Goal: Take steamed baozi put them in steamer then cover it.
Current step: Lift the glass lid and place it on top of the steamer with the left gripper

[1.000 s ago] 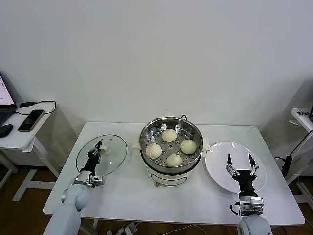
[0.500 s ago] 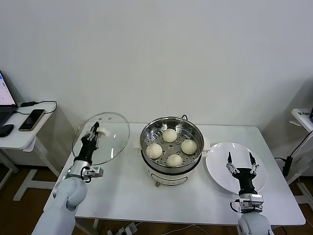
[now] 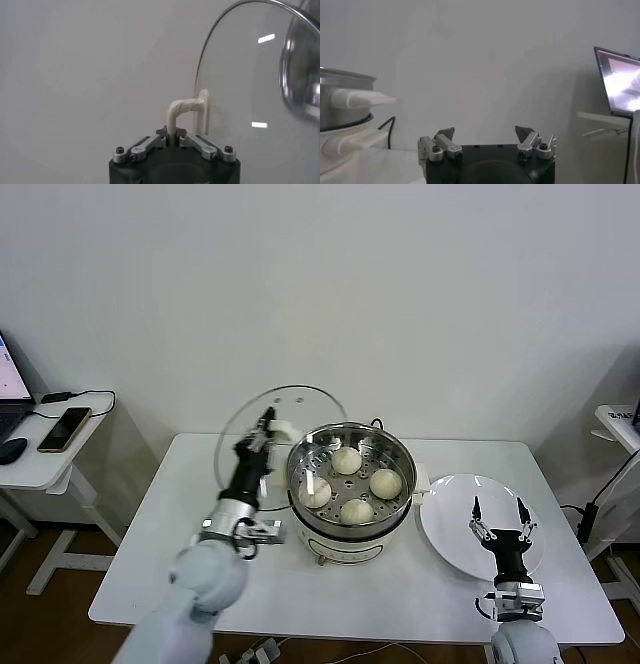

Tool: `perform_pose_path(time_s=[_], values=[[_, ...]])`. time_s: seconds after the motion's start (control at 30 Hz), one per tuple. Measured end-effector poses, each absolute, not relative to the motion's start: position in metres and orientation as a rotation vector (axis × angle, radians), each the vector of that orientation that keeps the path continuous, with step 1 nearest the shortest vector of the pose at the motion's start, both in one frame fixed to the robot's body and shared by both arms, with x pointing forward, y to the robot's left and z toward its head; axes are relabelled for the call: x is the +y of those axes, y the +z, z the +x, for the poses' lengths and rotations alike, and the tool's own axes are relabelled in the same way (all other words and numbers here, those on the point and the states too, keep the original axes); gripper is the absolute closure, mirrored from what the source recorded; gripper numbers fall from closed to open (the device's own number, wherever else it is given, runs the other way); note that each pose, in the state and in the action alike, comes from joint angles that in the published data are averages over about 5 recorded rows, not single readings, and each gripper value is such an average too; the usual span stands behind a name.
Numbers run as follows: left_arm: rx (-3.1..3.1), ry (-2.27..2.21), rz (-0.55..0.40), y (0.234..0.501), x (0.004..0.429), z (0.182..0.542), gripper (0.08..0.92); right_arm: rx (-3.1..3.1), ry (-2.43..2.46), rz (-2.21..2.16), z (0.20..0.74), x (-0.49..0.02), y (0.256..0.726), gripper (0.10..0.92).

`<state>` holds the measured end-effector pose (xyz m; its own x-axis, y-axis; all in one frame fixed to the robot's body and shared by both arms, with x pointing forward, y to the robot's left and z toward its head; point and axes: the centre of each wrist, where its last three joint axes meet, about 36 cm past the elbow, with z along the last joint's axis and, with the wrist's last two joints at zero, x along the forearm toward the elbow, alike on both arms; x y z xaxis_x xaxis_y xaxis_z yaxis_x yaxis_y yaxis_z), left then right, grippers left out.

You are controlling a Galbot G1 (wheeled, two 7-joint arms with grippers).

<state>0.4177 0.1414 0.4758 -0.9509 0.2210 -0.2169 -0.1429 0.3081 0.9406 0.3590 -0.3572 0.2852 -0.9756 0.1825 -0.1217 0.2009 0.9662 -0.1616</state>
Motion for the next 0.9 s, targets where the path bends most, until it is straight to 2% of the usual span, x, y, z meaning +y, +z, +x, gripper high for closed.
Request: perform_pose_path(time_s=[0.33,0.9], values=[[2.301,1.760,0.190,0.475,0.062,0.427,0.809,3.012,-0.270,0.335,0.357,-0.365,0.282,0.200],[2.242,1.960,0.217,0.462,0.001,0.435,0.809,3.021,-0.273,0.357,0.363,-0.367,0.276,0.200]])
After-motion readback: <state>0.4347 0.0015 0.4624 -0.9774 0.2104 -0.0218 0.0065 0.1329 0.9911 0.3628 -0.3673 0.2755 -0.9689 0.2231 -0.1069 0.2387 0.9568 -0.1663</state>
